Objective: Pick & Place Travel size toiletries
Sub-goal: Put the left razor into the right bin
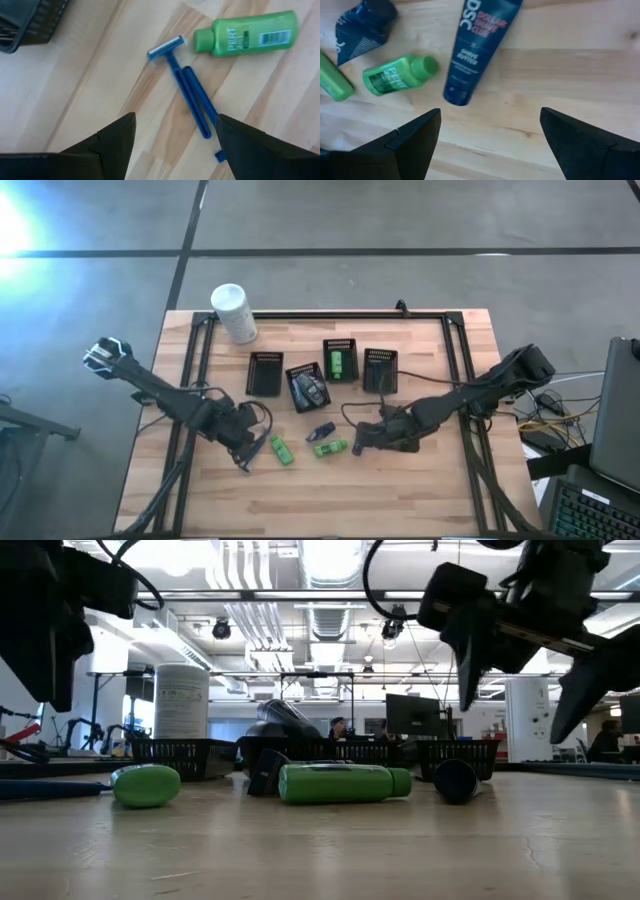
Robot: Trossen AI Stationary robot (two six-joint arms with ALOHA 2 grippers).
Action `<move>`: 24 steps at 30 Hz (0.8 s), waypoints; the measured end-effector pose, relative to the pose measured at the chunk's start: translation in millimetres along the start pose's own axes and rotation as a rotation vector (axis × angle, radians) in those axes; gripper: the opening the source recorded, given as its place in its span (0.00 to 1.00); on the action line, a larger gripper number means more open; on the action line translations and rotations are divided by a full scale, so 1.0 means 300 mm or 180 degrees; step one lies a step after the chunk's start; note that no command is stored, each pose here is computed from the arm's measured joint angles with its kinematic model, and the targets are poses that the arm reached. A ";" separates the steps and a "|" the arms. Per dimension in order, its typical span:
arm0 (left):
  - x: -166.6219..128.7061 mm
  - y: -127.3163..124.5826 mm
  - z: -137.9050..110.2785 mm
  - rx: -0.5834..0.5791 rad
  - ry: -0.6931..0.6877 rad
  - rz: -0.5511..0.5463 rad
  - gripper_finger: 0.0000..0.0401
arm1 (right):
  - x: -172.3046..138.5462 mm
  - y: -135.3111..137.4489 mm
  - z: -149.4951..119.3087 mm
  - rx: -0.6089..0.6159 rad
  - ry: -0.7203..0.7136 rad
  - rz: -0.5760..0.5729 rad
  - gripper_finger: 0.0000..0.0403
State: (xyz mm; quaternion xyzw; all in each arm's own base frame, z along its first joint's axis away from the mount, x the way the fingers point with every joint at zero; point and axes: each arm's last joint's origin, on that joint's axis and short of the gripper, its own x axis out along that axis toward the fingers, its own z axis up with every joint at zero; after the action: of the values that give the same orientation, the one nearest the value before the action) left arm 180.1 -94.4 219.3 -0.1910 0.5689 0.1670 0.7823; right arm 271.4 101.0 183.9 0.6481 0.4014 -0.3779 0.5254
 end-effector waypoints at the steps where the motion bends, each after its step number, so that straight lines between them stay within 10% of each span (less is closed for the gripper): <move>1: -0.001 -0.003 0.000 0.0029 -0.0013 -0.0016 0.69 | 0.004 0.009 -0.004 0.0021 -0.0001 0.0005 0.85; 24: -0.002 -0.013 -0.001 0.0015 -0.0107 -0.0066 0.69 | 0.196 0.183 -0.030 -0.0116 -0.0504 -0.0470 0.77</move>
State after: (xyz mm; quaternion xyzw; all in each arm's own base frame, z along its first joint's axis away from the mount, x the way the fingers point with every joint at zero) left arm 181.6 -98.1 220.2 -0.1922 0.5541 0.1607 0.7939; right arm 345.6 110.2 152.5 0.5752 0.4120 -0.4583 0.5379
